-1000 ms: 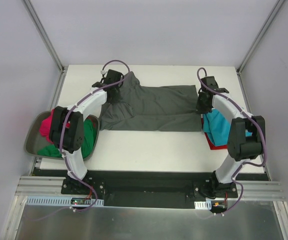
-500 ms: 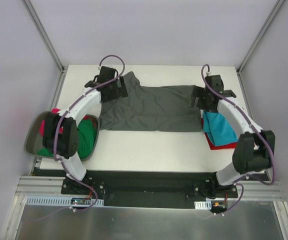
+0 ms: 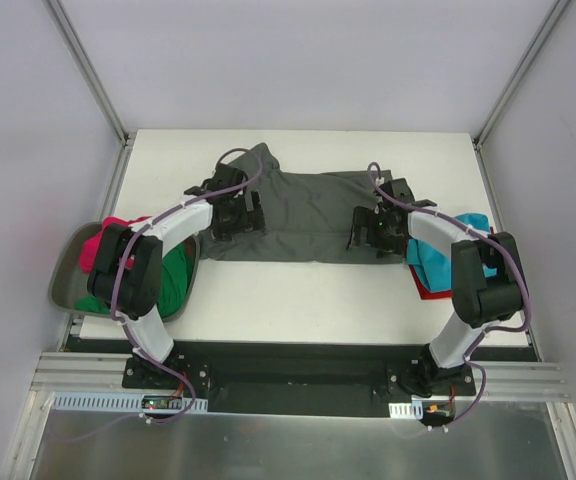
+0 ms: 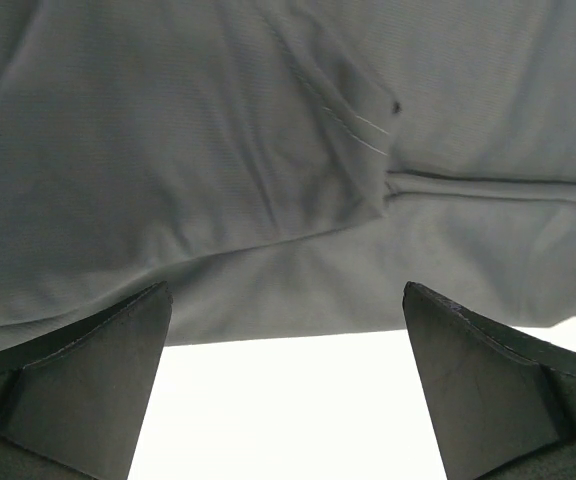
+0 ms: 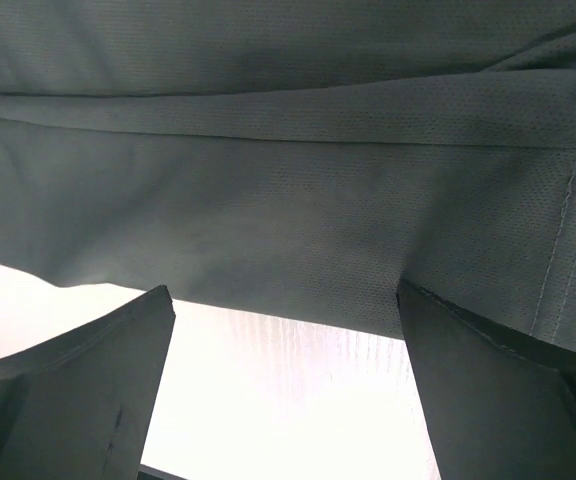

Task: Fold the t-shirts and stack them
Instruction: Fold the flattened tshirt in 1/3 of the way

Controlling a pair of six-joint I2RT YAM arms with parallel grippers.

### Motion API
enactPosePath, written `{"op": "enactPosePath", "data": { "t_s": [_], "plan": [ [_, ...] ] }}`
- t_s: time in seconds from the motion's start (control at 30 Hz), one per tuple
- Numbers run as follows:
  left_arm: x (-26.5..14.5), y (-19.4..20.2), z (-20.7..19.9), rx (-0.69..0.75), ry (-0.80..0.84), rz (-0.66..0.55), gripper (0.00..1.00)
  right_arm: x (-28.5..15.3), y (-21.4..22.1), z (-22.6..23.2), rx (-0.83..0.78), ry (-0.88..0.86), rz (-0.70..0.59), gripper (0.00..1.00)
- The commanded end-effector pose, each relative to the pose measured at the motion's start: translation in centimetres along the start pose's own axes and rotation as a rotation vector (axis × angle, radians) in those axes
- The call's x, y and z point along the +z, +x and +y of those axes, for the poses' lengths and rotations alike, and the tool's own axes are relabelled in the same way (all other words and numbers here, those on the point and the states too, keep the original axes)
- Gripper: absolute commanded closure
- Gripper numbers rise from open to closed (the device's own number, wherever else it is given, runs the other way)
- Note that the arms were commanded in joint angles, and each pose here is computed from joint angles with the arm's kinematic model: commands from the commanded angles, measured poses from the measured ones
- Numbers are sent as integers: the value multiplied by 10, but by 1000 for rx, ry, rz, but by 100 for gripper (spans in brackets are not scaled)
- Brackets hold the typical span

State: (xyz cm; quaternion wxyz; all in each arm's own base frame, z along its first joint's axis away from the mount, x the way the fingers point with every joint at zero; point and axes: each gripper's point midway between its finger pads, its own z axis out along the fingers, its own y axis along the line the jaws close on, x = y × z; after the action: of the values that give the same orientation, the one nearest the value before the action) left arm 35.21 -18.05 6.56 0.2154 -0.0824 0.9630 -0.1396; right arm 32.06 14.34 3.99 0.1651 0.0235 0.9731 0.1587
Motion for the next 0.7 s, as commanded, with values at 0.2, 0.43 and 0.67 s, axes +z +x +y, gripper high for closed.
{"op": "enactPosePath", "data": {
  "t_s": [0.2, 0.43, 0.67],
  "plan": [
    [19, -14, 57, -84, -129, 6, 1, 8, 2, -31, 64, 77, 5, 4],
    [14, -46, 86, -163, -196, -59, 1, 5, 6, -52, 96, 144, 8, 4],
    [2, -71, 74, -160, -166, -104, 1, 3, 2, -52, 88, 138, 0, 4]
  ]
}}
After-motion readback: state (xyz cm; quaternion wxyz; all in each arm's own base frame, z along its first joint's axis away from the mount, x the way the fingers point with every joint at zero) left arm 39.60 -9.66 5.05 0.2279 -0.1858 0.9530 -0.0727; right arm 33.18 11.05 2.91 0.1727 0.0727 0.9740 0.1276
